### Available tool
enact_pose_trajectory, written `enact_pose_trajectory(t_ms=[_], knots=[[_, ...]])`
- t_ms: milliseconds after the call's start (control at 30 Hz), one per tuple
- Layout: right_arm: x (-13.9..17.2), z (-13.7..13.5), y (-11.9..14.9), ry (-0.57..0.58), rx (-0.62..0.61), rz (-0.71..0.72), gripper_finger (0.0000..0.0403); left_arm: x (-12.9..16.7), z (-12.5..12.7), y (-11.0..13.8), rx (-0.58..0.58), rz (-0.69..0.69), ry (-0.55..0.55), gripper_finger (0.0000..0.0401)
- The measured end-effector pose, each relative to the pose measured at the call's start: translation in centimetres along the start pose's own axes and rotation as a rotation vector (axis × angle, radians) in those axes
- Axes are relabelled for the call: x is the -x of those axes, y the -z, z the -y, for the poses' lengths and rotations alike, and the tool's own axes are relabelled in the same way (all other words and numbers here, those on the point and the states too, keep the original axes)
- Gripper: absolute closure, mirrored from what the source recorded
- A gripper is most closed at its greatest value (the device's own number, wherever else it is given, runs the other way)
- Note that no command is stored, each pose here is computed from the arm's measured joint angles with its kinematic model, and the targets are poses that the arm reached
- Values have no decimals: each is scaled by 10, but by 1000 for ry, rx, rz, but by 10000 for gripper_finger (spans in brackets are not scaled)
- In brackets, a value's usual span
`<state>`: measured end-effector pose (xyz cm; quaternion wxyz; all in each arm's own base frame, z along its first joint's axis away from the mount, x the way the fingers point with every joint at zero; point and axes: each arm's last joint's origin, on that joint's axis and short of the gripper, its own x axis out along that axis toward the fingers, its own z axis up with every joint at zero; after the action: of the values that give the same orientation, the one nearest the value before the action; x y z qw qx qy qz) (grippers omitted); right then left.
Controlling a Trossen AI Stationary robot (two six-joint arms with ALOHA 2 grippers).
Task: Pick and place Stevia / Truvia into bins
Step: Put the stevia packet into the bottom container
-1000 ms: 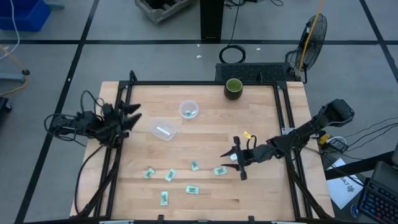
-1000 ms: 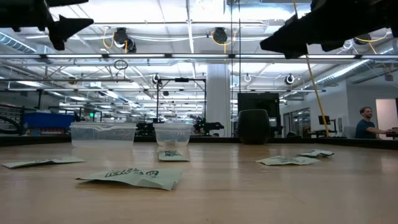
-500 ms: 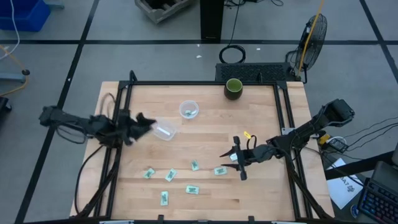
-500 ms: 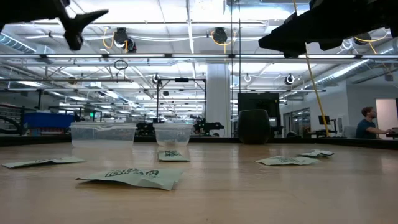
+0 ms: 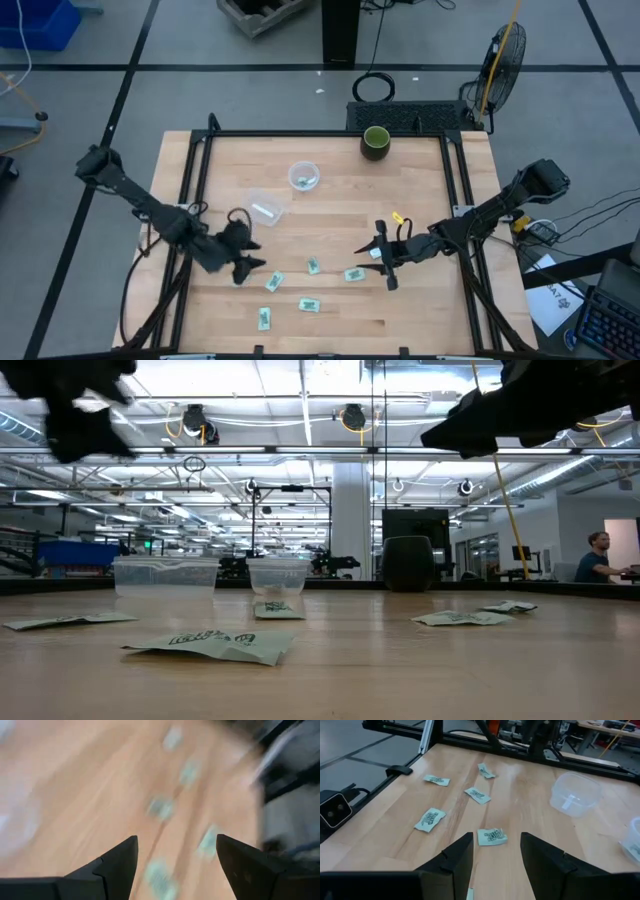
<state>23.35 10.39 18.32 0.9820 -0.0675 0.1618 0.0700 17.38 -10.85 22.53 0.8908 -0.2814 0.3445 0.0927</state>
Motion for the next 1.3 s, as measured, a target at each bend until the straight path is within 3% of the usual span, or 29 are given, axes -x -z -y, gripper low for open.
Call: enact_pose_trajectory(t_ms=[133, 300, 567, 733, 833, 1300], knots=[[0, 0, 1, 0, -22, -7, 248, 1, 5, 18, 130, -203, -201, 125], [2, -5, 8, -17, -64, -77, 248, -20, 14, 48, 203, -405, -279, 125], [3, -8, 7, -27, -63, -69, 248, -43, 28, 74, 135, -501, -301, 126], [3, -8, 7, -27, -63, -69, 248, -43, 19, 86, 105, -604, -458, 126], [3, -8, 7, -27, -63, -70, 248, -49, 17, 91, 101, -625, -495, 126], [3, -7, 7, -24, -56, -70, 248, -49, 21, 88, 67, -653, -537, 126]])
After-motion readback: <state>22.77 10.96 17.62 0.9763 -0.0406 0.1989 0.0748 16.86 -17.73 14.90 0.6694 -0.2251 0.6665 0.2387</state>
